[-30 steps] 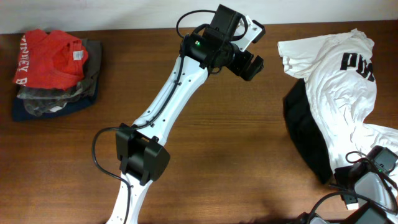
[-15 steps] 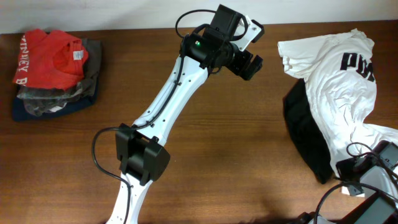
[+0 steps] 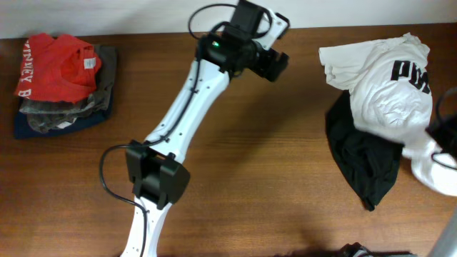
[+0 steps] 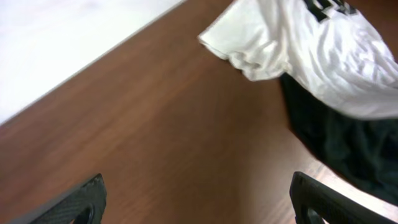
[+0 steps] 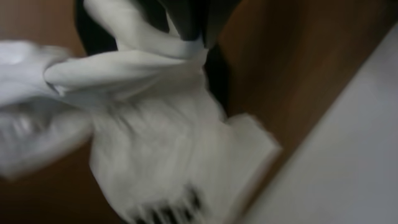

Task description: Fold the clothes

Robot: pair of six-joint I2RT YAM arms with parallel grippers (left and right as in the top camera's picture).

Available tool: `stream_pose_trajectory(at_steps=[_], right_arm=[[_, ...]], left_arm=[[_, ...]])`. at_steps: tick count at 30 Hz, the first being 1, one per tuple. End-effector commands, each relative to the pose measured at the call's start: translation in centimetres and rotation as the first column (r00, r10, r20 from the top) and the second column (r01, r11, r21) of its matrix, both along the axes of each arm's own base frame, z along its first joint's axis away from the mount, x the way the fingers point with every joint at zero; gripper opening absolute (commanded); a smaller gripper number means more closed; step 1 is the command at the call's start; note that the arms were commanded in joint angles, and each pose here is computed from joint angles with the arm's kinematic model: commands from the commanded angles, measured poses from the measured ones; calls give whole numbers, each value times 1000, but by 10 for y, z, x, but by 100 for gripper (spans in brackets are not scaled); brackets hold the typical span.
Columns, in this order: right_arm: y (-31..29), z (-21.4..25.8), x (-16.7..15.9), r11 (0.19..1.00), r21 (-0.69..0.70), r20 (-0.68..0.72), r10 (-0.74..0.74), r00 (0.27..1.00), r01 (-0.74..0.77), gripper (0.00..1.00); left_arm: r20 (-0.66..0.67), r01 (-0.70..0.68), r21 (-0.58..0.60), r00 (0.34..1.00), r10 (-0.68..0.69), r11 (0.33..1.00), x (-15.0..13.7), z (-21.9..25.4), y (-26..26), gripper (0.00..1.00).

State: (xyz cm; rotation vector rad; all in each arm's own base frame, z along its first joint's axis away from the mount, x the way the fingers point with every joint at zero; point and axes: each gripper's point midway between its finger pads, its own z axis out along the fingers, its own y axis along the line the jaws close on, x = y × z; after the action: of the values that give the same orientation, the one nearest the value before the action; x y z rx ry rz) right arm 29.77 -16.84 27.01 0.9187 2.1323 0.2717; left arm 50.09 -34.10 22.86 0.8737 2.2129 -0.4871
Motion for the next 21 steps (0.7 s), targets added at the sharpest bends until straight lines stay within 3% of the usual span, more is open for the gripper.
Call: stream_pose_trajectory(at_steps=[1, 5, 11, 21], right_arm=[[42, 67, 22, 979, -115, 124, 183, 975, -169, 4], [91, 122, 39, 933, -210, 221, 337, 915, -292, 4], [171, 194, 53, 830, -336, 361, 550, 753, -445, 4], [293, 256, 59, 672, -404, 517, 727, 451, -621, 4]], left_arm=[[66, -37, -16, 997, 38, 999, 16, 29, 20, 94], [88, -70, -30, 993, 73, 997, 22, 52, 41, 94], [96, -154, -34, 983, 156, 988, 28, 83, 93, 94], [85, -357, -30, 930, 358, 934, 35, 113, 214, 94]])
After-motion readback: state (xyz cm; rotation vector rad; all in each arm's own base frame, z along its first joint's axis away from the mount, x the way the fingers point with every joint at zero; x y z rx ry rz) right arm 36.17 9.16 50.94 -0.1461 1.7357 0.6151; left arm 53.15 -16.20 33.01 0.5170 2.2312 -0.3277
